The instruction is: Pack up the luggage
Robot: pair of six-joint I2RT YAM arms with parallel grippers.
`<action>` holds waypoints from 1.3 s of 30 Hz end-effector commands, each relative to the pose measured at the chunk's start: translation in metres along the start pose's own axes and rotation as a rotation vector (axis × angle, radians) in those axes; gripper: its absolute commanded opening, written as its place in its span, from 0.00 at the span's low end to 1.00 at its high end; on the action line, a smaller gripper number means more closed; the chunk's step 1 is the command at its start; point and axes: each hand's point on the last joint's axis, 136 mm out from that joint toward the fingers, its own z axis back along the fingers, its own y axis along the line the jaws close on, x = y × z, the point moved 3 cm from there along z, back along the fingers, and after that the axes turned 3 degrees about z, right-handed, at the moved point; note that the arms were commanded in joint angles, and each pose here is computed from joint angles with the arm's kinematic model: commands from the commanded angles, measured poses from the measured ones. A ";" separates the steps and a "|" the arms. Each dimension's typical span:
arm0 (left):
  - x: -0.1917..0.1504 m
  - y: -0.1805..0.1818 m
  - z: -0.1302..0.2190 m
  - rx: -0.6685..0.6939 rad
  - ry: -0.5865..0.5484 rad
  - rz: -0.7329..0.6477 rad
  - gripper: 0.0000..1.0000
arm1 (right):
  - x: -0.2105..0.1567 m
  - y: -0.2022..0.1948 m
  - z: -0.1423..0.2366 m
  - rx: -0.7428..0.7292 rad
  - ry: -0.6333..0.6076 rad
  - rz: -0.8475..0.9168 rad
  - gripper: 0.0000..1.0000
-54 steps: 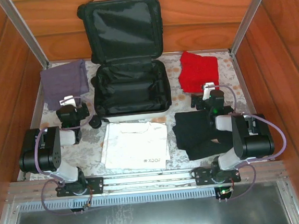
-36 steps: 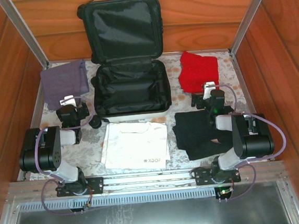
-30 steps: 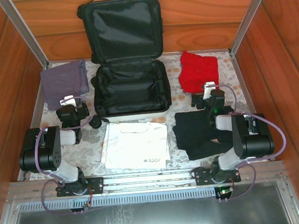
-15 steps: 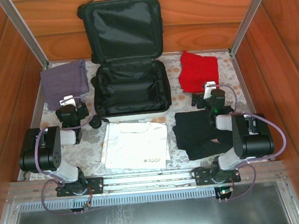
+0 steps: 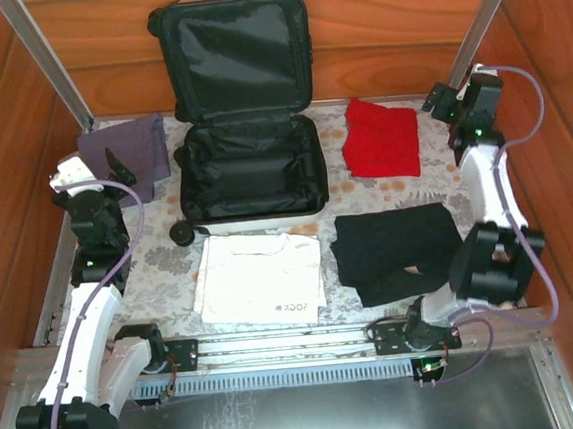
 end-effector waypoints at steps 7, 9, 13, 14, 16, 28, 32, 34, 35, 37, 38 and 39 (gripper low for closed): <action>-0.077 -0.058 0.009 -0.176 0.591 -0.023 0.92 | -0.115 -0.023 -0.065 0.154 0.656 -0.233 1.00; -0.092 -0.076 0.016 -0.216 0.633 -0.009 0.92 | -0.122 -0.026 -0.072 0.153 0.688 -0.235 0.99; -0.137 -0.105 0.028 -0.272 0.749 -0.041 0.91 | -0.140 -0.029 -0.086 0.167 0.740 -0.257 0.99; -0.146 -0.112 0.032 -0.281 0.768 -0.060 0.91 | -0.144 -0.029 -0.089 0.173 0.751 -0.261 1.00; -0.156 -0.124 0.038 -0.282 0.779 -0.073 0.91 | -0.151 -0.027 -0.093 0.196 0.766 -0.276 0.99; -0.179 -0.197 0.057 -0.406 0.782 0.050 0.91 | -0.186 -0.028 -0.107 0.213 0.835 -0.308 0.86; -0.188 -0.221 0.063 -0.426 0.811 0.224 0.90 | -0.197 -0.030 -0.108 0.205 0.847 -0.309 0.81; -0.189 -0.236 0.069 -0.433 0.811 0.235 0.90 | -0.204 -0.030 -0.107 0.205 0.858 -0.309 0.76; -0.188 -0.245 0.075 -0.444 0.802 0.230 0.87 | -0.207 -0.030 -0.106 0.202 0.863 -0.307 0.74; -0.184 -0.255 0.085 -0.425 0.760 0.238 0.85 | -0.212 -0.032 -0.106 0.194 0.869 -0.303 0.71; -0.183 -0.258 0.090 -0.407 0.736 0.255 0.85 | -0.215 -0.033 -0.107 0.183 0.871 -0.297 0.71; -0.183 -0.260 0.094 -0.392 0.727 0.276 0.86 | -0.218 -0.034 -0.107 0.172 0.874 -0.287 0.71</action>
